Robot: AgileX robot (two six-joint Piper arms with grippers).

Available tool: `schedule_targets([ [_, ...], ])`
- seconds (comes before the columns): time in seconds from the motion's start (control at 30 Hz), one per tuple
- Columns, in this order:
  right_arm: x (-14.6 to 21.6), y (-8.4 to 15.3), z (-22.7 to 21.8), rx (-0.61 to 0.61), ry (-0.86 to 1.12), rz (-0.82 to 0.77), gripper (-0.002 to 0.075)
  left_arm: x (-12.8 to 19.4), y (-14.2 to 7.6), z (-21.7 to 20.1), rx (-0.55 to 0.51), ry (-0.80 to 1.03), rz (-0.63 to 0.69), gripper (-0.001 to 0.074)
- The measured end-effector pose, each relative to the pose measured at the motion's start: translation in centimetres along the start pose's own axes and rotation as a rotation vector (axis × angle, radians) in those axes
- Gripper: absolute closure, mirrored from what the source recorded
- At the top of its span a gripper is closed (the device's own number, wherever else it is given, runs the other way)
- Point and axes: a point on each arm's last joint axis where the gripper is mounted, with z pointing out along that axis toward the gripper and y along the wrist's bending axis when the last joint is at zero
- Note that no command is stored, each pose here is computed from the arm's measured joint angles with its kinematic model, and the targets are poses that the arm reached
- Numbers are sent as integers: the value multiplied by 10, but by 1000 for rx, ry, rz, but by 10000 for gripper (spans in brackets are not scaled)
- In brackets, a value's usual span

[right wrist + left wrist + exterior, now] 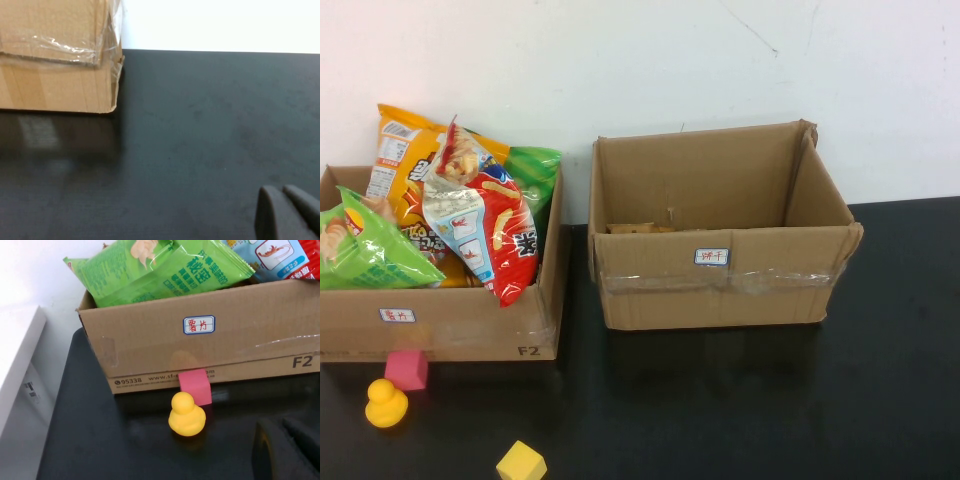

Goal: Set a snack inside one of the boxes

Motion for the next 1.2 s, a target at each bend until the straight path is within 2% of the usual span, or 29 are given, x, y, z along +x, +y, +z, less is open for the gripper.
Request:
schedule_targets([
  [0.37,0,0,0,0,0,0,727,0,0,0,3,1,1,736],
  [0.67,0,0,0,0,0,0,727,0,-3,0,65,-5,30,736],
  [1.2,0,0,0,0,0,0,727,0,-4,0,73,-7,61,736],
])
